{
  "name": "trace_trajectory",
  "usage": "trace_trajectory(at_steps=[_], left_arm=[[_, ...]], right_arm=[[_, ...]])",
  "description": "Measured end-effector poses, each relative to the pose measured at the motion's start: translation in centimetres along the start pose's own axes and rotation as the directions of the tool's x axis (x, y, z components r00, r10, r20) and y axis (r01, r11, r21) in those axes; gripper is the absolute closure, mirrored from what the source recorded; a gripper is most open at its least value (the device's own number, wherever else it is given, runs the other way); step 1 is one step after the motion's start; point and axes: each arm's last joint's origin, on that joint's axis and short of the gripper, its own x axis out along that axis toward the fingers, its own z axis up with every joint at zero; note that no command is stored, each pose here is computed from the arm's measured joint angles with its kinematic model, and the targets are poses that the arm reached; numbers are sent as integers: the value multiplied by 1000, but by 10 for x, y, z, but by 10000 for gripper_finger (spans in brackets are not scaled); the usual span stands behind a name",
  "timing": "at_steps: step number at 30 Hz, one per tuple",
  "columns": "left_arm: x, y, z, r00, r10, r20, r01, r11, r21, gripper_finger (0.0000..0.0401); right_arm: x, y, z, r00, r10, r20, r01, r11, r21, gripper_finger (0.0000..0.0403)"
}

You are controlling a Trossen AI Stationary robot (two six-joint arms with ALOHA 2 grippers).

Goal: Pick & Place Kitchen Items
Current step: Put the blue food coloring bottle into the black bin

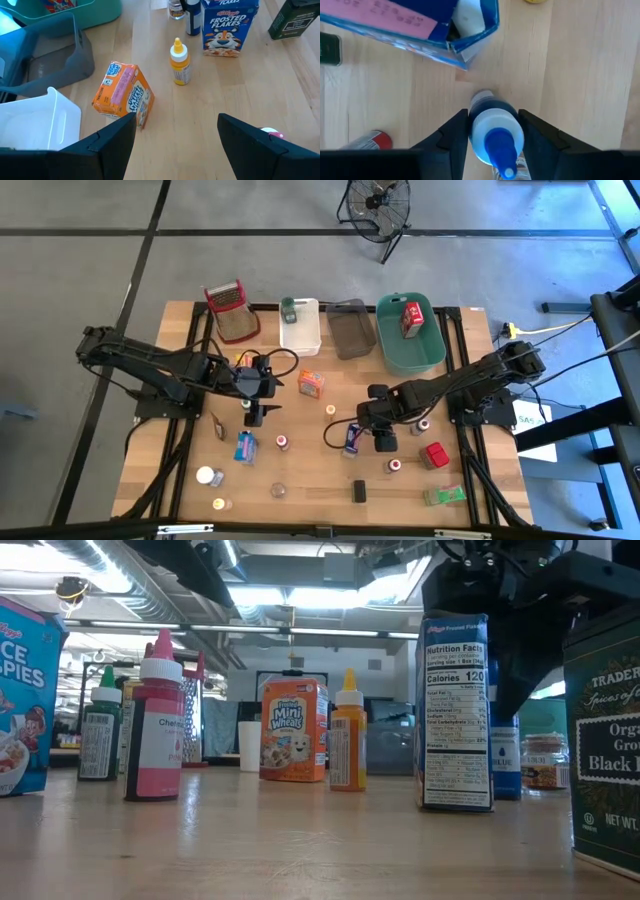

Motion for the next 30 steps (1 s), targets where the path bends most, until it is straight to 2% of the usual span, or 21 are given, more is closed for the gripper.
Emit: trace_trajectory(at_steps=[5, 10, 13, 17, 23, 27, 30], left_arm=[[0, 0, 0, 1000, 3, 0, -3, 1000, 0, 127], [0, 0, 0, 1000, 3, 0, -3, 1000, 0, 127], [0, 0, 0, 1000, 3, 0, -3, 1000, -1, 127], [0, 0, 0, 1000, 3, 0, -3, 1000, -2, 127], [0, 0, 0, 1000, 3, 0, -3, 1000, -8, 127], [0, 0, 0, 1000, 3, 0, -3, 1000, -10, 127], [0, 0, 0, 1000, 3, 1, -3, 1000, -10, 127]], right_arm=[[-17, 0, 4, 998, -21, -66, 23, 999, 27, 251], [-50, 0, 16, 995, -38, -89, 41, 999, 29, 251], [-77, -2, 23, 990, -101, -94, 103, 994, 21, 251], [-115, -16, 36, 981, -193, -34, 193, 981, 5, 251], [-156, -68, 60, 957, -255, 139, 257, 966, 1, 251], [-165, -121, 64, 926, -318, 205, 307, 948, 86, 251], [-165, -161, 60, 926, -300, 231, 271, 951, 152, 251]])
